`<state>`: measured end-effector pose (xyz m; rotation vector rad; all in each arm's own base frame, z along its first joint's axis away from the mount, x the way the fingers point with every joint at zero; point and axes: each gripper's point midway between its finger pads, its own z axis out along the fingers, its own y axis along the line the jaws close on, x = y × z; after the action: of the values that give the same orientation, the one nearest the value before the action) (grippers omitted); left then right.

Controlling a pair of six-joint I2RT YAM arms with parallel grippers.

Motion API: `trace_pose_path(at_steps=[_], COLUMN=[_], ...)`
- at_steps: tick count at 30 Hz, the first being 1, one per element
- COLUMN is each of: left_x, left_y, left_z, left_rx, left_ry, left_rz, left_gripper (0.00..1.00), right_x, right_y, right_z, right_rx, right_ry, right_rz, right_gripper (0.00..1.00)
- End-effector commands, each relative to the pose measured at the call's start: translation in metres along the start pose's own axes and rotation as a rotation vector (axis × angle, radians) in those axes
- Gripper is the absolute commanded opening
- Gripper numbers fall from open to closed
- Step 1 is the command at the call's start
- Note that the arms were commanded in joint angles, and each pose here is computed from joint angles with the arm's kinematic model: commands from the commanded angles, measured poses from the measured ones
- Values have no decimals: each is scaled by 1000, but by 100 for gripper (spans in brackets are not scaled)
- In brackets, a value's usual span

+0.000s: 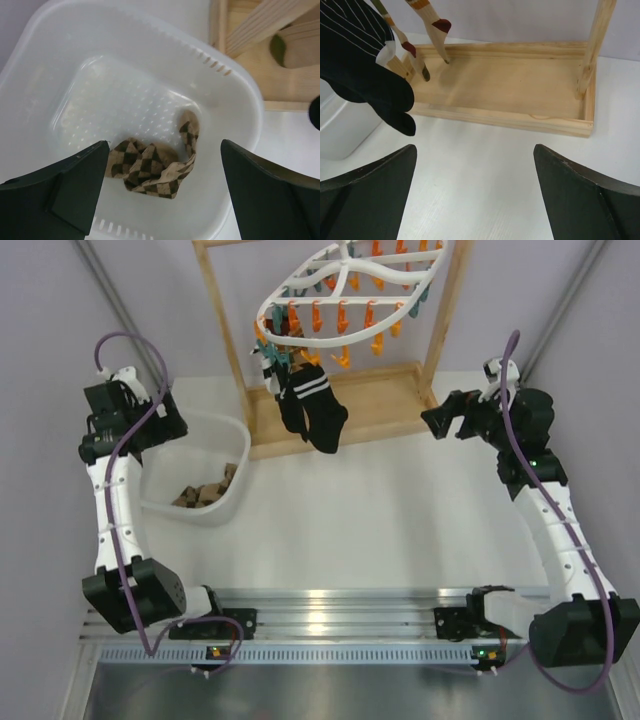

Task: Clip the socks to the hanger
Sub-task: Open the clamp at the hanger.

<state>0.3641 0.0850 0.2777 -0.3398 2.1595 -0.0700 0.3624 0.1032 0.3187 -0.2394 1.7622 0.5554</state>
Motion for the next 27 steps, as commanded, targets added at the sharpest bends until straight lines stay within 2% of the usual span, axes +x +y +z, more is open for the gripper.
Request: trace_pose_path(at_steps=[1,3,7,9,10,11,14,15,18,19,21,22,23,25,26,27], left_x=[-53,-60,-52,-43,-36,-23,-6,-7,14,9,19,10,15,15,9,9], left_y=[-45,-88,-155,-202,-211,-237,-281,-294,-330,-339,-362,-369,-380,-391,-395,-399], left_z=[-49,-83,-108,-131,-129,-143,-161,-167,-170,-177,-175,-184,-190,-177,-180,-165], left_rx=[222,423,614,749,751,836,951,975,1036,1054,1090,1106,1128,1104,1105,1064], left_ry=[-315,-444,-513,-589,-601,-615,-684,-731,-774,-832,-833,-894,-906,-918,-961,-948], left_rz=[199,290,377,438,435,454,502,506,538,519,496,463,450,417,387,371], left_gripper=[98,98,94,92,91,89,85,84,79,77,75,74,73,73,73,73], right_x=[-18,-20,-27,-32,-38,-40,-49,-51,-62,-67,-72,-76,-78,-82,-83,-84], right_y=[12,15,19,25,25,28,37,40,47,50,56,59,63,69,74,78], right_z=[-7,-8,-6,-7,-6,-6,-4,-4,-5,-5,-6,-7,-8,-8,-9,-10], right_rx=[-44,-61,-77,-95,-95,-106,-142,-152,-177,-182,-204,-213,-229,-253,-273,-289], right_ry=[-70,-74,-80,-85,-89,-90,-97,-99,-122,-137,-145,-155,-159,-165,-166,-171], right_rz=[-33,-34,-37,-48,-56,-63,-80,-86,-104,-111,-120,-129,-132,-143,-150,-156], right_gripper=[100,100,100,100,100,100,100,100,100,100,100,100,100,99,98,94])
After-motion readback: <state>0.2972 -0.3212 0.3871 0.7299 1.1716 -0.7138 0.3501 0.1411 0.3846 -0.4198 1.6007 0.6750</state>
